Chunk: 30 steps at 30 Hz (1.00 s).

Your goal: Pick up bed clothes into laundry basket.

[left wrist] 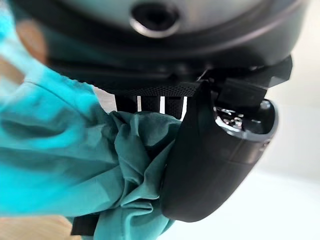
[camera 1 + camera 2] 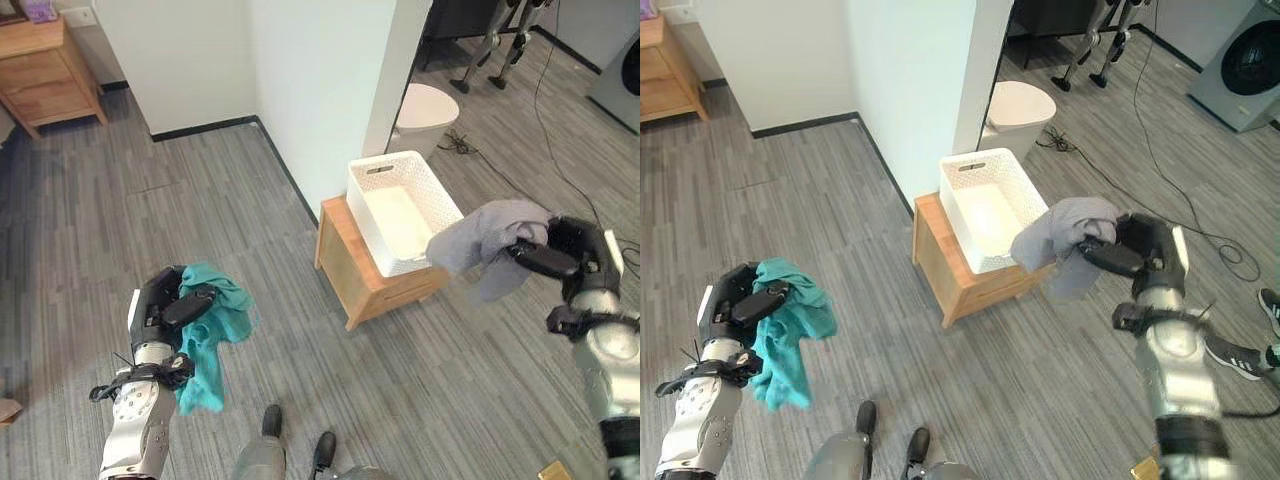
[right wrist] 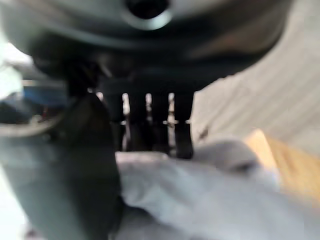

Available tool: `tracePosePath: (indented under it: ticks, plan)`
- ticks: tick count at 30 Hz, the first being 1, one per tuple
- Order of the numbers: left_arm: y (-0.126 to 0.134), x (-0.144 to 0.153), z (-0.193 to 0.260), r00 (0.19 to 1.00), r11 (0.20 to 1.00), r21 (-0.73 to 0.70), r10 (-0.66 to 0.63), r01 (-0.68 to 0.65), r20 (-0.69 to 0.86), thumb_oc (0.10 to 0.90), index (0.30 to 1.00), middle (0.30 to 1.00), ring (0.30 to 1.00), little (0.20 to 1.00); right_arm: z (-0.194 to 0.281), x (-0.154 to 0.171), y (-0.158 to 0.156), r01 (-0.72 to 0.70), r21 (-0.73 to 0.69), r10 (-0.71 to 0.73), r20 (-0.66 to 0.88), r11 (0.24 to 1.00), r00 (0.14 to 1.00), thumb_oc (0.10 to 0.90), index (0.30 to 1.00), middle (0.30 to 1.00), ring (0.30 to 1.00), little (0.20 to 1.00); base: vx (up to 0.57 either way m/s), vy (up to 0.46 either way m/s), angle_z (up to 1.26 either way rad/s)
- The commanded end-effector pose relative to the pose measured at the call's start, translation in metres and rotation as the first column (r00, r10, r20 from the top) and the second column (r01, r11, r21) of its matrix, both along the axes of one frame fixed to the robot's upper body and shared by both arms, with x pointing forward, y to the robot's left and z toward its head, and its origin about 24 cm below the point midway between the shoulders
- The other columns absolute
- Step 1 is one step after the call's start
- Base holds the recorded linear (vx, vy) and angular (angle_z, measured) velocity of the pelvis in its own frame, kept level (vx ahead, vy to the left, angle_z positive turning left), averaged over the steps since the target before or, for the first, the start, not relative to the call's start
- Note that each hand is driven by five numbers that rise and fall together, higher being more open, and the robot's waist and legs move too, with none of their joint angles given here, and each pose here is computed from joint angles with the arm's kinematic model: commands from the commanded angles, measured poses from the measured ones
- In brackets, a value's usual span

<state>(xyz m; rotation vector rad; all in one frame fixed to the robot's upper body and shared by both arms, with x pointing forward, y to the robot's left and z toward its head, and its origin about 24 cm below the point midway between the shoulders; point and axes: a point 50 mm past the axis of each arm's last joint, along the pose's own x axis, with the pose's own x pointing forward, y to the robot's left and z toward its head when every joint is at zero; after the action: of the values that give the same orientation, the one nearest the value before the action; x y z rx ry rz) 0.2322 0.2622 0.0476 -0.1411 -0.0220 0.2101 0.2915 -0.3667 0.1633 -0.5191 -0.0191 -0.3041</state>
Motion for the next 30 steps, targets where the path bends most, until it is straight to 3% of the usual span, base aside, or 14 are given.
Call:
tracePosePath:
  ticks: [1,6,10,16,19,30]
  plan:
    - [0.004,0.005,0.061,0.954,0.993,0.098,-0.095,0.070,0.283,0.400,0.300,0.300,0.300,0.300,0.118,0.013,0.006,0.016,-0.268,0.063,0.285,0.963,0.956,0.400,0.300,0.300,0.300,0.300,0.13,0.069,0.02]
    - [0.000,-0.001,0.045,0.968,0.986,0.084,-0.157,0.143,0.197,0.400,0.300,0.300,0.300,0.300,0.212,0.026,0.016,0.171,-0.487,-0.002,0.328,0.857,0.945,0.400,0.300,0.300,0.300,0.300,0.08,0.062,-0.11]
    - [-0.003,-0.002,0.034,0.972,0.984,0.052,-0.176,0.170,0.156,0.400,0.300,0.300,0.300,0.300,0.260,0.031,0.032,0.245,-0.519,-0.035,0.382,0.819,0.924,0.400,0.300,0.300,0.300,0.300,0.04,0.025,0.11]
    - [-0.007,0.000,0.028,0.971,0.979,0.052,-0.205,0.199,0.121,0.400,0.300,0.300,0.300,0.300,0.277,0.038,0.043,0.307,-0.651,-0.107,0.329,0.694,0.938,0.400,0.300,0.300,0.300,0.300,0.02,0.008,0.13]
    - [-0.004,0.001,0.029,0.973,0.979,0.064,-0.201,0.195,0.117,0.400,0.300,0.300,0.300,0.300,0.282,0.038,0.044,0.353,-0.721,-0.172,0.315,0.596,0.933,0.400,0.300,0.300,0.300,0.300,0.01,0.011,0.17]
    - [0.002,0.002,0.027,0.979,0.982,0.065,-0.181,0.176,0.092,0.400,0.300,0.300,0.300,0.300,0.312,0.016,0.034,0.497,-0.697,-0.288,0.405,0.517,0.868,0.400,0.300,0.300,0.300,0.300,0.03,0.017,0.06]
